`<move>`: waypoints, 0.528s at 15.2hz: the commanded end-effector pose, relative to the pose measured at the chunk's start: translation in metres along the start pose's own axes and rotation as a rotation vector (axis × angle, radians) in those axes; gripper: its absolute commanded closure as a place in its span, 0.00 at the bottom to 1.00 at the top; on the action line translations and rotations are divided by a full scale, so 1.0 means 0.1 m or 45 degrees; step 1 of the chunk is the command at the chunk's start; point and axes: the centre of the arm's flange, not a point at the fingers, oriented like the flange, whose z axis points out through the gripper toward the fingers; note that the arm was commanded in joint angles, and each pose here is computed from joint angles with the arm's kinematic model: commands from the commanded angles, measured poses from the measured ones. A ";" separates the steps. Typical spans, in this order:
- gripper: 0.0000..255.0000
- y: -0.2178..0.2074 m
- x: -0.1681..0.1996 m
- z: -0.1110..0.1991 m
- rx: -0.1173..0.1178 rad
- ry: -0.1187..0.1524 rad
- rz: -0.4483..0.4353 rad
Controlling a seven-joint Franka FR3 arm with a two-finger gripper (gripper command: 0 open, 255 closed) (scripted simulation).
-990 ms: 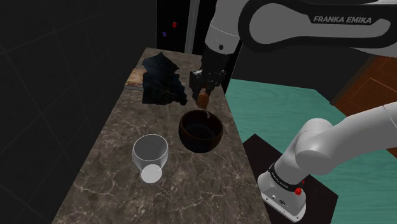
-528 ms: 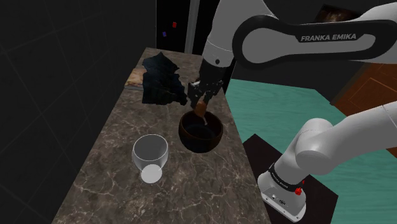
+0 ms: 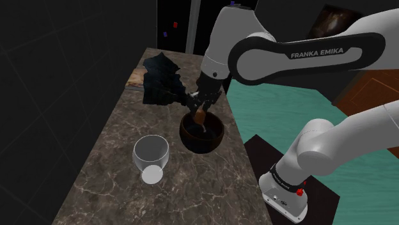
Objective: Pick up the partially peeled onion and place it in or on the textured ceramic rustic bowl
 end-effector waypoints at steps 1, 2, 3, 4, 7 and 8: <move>1.00 0.00 0.00 0.01 0.000 0.001 0.000; 1.00 0.00 0.00 0.01 0.000 0.001 0.000; 1.00 0.00 0.00 0.01 0.000 0.001 0.000; 1.00 0.00 0.00 0.01 0.000 0.001 0.000; 0.00 0.00 0.00 0.01 0.000 0.001 0.000; 0.00 0.00 0.00 0.01 0.000 0.001 0.000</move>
